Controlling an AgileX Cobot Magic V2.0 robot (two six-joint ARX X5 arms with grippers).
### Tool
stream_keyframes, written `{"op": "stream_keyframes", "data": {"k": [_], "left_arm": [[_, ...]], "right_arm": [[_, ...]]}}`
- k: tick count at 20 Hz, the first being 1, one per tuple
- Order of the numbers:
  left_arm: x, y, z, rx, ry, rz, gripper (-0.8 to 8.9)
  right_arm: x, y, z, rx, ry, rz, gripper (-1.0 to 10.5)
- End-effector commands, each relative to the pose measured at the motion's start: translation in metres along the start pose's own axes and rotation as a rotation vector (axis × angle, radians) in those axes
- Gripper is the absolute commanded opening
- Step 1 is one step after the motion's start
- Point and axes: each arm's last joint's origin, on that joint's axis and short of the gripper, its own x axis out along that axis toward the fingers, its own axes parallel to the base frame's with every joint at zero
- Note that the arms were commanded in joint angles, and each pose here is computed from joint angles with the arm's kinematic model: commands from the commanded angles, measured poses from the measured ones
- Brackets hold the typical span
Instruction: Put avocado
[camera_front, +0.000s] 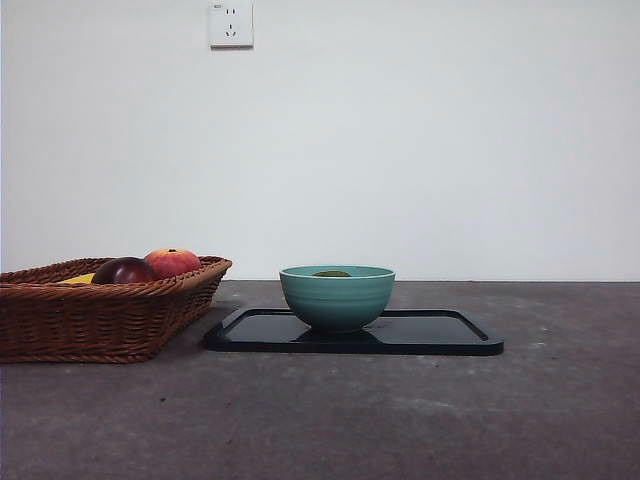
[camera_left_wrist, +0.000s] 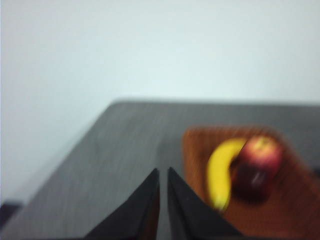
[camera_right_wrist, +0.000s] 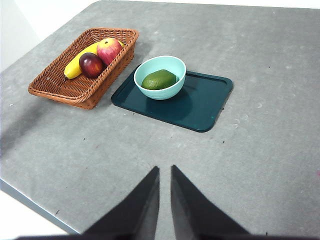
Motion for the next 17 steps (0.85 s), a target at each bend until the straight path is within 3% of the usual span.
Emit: {"op": "stream_keyframes", "data": {"k": [1,4,11,17], "left_arm": [[0.01,-0.001,-0.039,-0.068,0.057,0.009,0.24],[0.013,-0.002,-0.065,-0.13,0.083,0.002,0.24],[0.018,-0.01,-0.084,-0.117,0.104,-0.084,0.24],[0.019,-0.015,-0.09,-0.061,0.101,-0.261,0.24]], "right_arm": [[-0.001,0.001,0.002,0.007,-0.01,0.011,0.3],[-0.001,0.001,0.002,0.007,-0.01,0.011,0.3],[-0.001,0.001,0.002,0.007,-0.01,0.011,0.3],[-0.001,0.001,0.002,0.007,-0.01,0.011,0.3]]}}
